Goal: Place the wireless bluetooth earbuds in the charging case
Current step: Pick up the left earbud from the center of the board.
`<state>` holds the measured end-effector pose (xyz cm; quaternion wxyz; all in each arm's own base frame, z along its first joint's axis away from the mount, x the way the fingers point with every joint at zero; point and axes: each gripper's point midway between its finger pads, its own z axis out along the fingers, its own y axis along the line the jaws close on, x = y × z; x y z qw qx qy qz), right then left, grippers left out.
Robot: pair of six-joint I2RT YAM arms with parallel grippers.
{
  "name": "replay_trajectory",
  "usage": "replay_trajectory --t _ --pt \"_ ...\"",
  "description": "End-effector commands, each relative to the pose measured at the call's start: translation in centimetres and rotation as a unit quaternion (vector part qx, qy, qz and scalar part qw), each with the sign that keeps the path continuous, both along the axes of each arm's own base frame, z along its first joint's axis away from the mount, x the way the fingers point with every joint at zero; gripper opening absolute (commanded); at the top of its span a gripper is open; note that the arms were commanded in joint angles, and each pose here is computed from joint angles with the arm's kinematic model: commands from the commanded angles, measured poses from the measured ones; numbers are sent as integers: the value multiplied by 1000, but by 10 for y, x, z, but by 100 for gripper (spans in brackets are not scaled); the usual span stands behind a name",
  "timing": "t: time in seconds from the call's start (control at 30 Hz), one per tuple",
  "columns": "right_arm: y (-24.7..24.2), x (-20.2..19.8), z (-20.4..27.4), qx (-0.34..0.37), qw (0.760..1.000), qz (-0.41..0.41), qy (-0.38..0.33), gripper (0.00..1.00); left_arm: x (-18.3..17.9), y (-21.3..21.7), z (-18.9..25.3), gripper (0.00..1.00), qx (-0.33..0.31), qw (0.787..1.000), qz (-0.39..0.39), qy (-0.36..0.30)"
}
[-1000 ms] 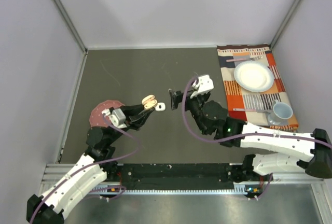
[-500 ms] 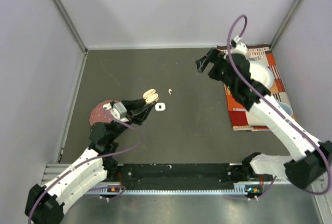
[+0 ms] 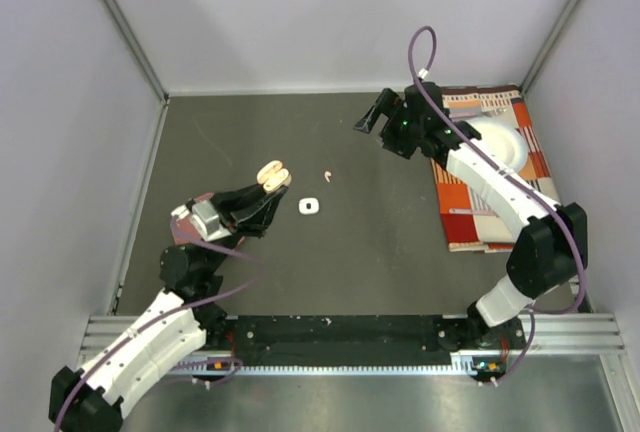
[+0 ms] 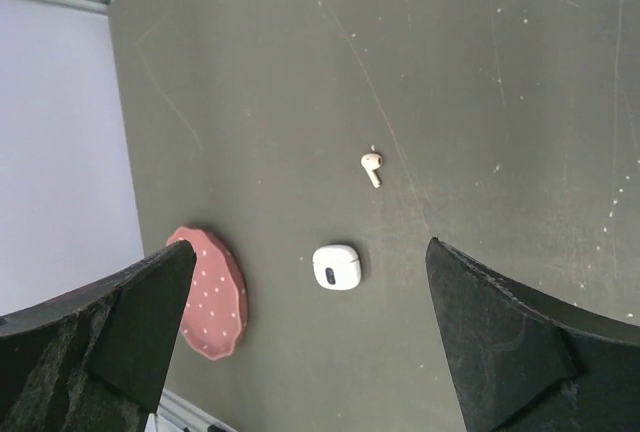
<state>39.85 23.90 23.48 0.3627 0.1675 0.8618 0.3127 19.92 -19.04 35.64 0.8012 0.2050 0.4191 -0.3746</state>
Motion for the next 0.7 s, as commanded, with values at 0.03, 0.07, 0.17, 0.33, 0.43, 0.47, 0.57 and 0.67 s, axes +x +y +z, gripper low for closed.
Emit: replay_trajectory --t 0.03,0.07,0.17,0.33,0.43,0.47,0.57,0.67 --pt "-22 15 -18 -78 995 -39 49 99 -14 15 -7 0 -30 999 8 -7" --pt "-29 10 -30 -104 991 -43 73 99 -14 16 -9 0 -30 999 11 -7" --pt "-34 18 -49 -144 985 -37 90 99 -17 19 -16 0 -24 1000 16 -10" --pt "-40 21 -81 -170 975 -61 128 99 -19 20 -11 0 -12 999 22 -22" --pt "-24 28 -86 -159 978 -32 131 99 -19 17 -16 0 3 1000 19 -18" --pt "-20 31 -96 -169 976 -23 136 99 -18 16 -20 0 9 1000 19 -13" --pt "-8 34 -99 -196 973 -20 123 98 -16 19 -23 0 14 999 32 -10" --pt "6 33 -100 -209 971 -19 112 94 -15 23 -26 0 14 999 43 -11"
